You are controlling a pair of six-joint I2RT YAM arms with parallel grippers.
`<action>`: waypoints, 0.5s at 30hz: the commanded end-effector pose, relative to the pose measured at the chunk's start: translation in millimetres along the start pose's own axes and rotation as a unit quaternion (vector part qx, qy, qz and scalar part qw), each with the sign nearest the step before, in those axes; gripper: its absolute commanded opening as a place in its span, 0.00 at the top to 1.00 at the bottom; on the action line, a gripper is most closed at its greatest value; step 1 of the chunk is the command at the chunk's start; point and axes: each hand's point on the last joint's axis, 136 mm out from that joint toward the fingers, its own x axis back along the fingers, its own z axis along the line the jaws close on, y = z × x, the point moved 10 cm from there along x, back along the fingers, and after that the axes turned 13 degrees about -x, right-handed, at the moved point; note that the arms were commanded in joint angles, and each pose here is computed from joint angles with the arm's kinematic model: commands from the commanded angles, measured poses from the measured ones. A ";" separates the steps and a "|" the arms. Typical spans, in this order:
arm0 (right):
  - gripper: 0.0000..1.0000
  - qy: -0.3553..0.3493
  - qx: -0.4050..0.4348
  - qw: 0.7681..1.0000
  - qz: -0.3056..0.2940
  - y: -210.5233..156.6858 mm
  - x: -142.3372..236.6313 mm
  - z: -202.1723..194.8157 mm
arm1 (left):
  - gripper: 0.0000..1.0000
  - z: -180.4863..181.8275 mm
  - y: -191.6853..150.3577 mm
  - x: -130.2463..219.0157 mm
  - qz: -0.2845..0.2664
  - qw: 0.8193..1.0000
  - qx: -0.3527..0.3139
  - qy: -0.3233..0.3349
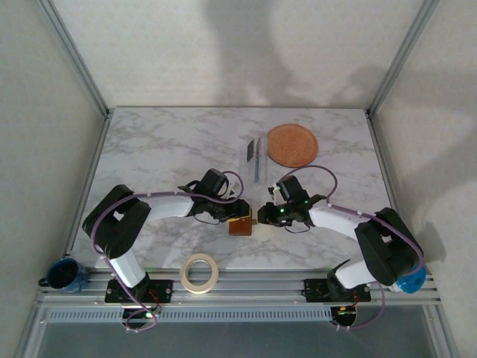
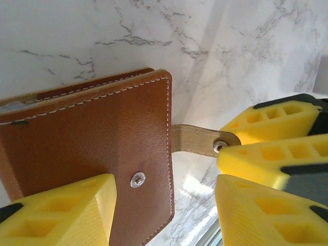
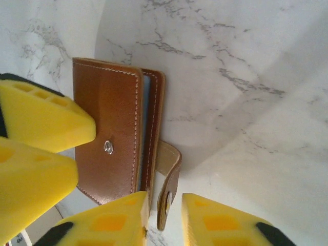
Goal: Put the credit cards into the card holder
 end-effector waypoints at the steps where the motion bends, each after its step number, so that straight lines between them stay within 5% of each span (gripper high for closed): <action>1: 0.75 0.004 0.008 1.000 -0.005 0.2 10.9 8.7 | 0.47 8.0 -0.6 -4.5 0.001 1.000 0.006 0.030; 3: 0.75 0.002 0.009 1.000 -0.007 -0.7 14.2 8.8 | 0.48 8.4 0.0 -3.6 -0.001 0.999 0.006 0.034; 8: 0.94 0.004 0.011 1.000 -0.003 -1.6 16.4 9.5 | 0.49 12.3 -2.7 -5.5 0.001 0.999 0.014 0.041; 15: 1.00 0.028 0.012 1.000 0.004 -1.2 16.1 14.1 | 0.51 6.5 1.4 0.3 -0.014 0.999 0.010 0.035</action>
